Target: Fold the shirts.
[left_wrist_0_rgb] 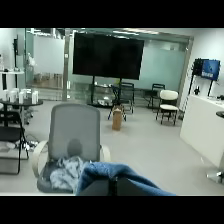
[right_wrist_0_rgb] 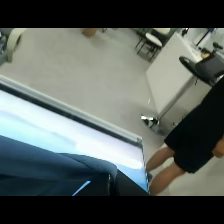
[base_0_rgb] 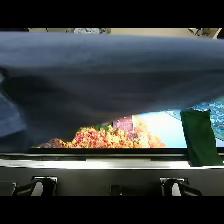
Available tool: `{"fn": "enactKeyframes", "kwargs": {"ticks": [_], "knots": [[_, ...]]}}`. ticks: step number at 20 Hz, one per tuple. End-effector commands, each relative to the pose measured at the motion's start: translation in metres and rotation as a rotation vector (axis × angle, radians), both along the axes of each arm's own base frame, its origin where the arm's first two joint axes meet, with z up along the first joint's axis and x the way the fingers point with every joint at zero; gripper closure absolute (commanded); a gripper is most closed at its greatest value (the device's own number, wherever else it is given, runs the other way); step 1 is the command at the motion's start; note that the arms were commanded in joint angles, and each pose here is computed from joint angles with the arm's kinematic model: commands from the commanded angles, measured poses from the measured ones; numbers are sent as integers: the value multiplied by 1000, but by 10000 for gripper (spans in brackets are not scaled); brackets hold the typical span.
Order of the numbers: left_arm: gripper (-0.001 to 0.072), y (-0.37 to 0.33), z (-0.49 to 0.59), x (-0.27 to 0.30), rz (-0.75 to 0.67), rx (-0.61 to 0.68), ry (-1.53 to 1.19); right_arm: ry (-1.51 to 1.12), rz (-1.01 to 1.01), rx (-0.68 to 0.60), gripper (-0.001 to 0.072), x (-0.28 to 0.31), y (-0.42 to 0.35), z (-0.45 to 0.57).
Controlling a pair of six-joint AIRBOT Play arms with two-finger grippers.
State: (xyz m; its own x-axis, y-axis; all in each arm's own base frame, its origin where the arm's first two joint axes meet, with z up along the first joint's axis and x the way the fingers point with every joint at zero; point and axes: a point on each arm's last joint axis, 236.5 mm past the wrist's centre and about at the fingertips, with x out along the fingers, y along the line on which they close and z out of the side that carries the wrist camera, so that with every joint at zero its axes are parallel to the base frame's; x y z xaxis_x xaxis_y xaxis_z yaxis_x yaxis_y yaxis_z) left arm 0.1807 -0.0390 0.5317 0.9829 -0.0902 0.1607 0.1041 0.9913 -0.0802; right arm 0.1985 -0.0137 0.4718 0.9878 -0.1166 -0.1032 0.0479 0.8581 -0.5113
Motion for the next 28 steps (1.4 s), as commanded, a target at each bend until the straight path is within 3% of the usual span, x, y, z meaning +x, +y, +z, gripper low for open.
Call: {"fn": "enactKeyframes", "kwargs": {"ticks": [1, 4, 9, 11, 14, 19, 23, 28], "knots": [[676, 5, -26, 12, 8, 5, 121, 113, -38, 8, 670, 1, -11, -24], [676, 16, -92, 61, -27, -7, 410, 483, 3, 70, 670, 41, -25, -107], [676, 35, -308, 168, -174, -81, 991, 1083, 42, 370, 670, 127, -49, -292], [675, 33, -400, 196, -199, -131, 1128, 1238, 45, 423, 670, 158, -40, -365], [675, 29, -489, 236, -233, -139, 1213, 1130, 67, 389, 669, 246, -9, -421], [674, 37, -508, 329, -170, -298, 1055, 770, -30, 526, 669, 353, -2, -434], [674, 43, -507, 369, -163, -334, 1002, 640, -38, 525, 669, 383, -11, -432], [675, 37, -508, 359, -212, -331, 1057, 784, -14, 487, 669, 360, -5, -450]]}}
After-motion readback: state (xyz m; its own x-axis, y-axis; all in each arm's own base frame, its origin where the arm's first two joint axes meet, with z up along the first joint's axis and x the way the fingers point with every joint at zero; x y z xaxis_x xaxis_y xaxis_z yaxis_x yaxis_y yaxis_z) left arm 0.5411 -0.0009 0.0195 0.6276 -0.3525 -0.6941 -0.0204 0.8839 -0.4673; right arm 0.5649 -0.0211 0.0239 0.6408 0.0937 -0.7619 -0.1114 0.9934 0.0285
